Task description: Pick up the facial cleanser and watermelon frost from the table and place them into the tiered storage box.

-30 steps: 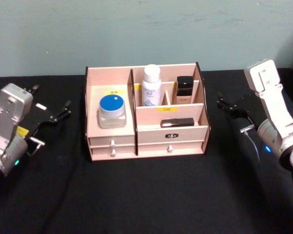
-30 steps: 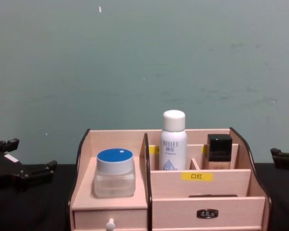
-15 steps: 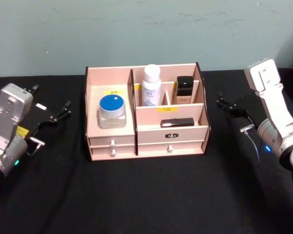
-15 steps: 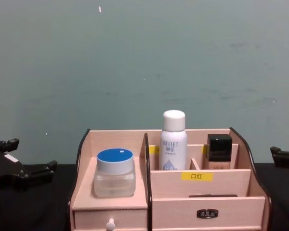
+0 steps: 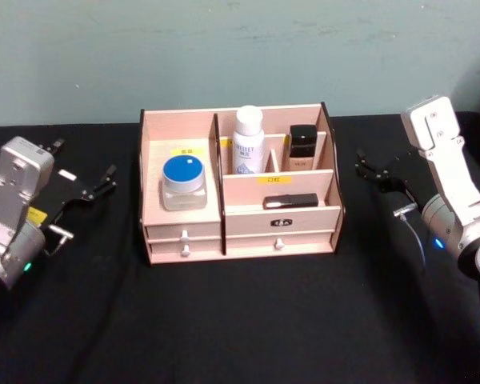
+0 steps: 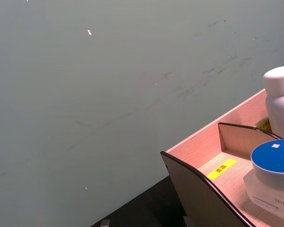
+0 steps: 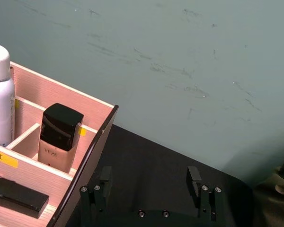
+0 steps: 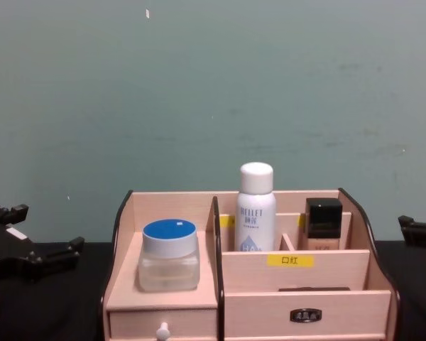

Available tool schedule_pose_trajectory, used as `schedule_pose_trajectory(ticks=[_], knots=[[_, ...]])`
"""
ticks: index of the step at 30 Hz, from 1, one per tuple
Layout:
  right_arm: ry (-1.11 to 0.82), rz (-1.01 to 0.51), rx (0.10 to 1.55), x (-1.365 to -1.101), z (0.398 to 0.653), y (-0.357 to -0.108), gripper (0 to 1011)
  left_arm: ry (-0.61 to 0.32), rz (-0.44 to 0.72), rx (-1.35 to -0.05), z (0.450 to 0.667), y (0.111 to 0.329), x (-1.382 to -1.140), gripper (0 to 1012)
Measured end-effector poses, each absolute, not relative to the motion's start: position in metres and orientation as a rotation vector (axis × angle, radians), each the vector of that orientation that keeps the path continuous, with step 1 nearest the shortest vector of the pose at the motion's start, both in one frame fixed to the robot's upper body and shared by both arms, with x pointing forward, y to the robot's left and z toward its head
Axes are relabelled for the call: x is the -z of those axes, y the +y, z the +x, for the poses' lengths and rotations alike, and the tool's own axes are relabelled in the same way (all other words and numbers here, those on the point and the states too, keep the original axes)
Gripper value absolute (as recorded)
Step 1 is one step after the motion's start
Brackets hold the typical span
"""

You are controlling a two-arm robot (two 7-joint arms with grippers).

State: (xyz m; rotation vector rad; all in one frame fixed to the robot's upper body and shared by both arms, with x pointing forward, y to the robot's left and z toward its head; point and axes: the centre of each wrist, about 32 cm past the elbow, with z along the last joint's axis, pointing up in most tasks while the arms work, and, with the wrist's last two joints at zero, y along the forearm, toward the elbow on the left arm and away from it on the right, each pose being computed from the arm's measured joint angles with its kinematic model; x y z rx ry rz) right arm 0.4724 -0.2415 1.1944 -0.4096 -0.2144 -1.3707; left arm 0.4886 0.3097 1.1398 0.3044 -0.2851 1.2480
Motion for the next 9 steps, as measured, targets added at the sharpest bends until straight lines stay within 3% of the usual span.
schedule_pose_trajectory(ticks=[9], knots=[[-0.214,-0.41,1.371,-1.1944,0.4724,-0.2414,1002,-0.285,0.304,-1.248,0.4886,0.3097,-1.1398,1001]])
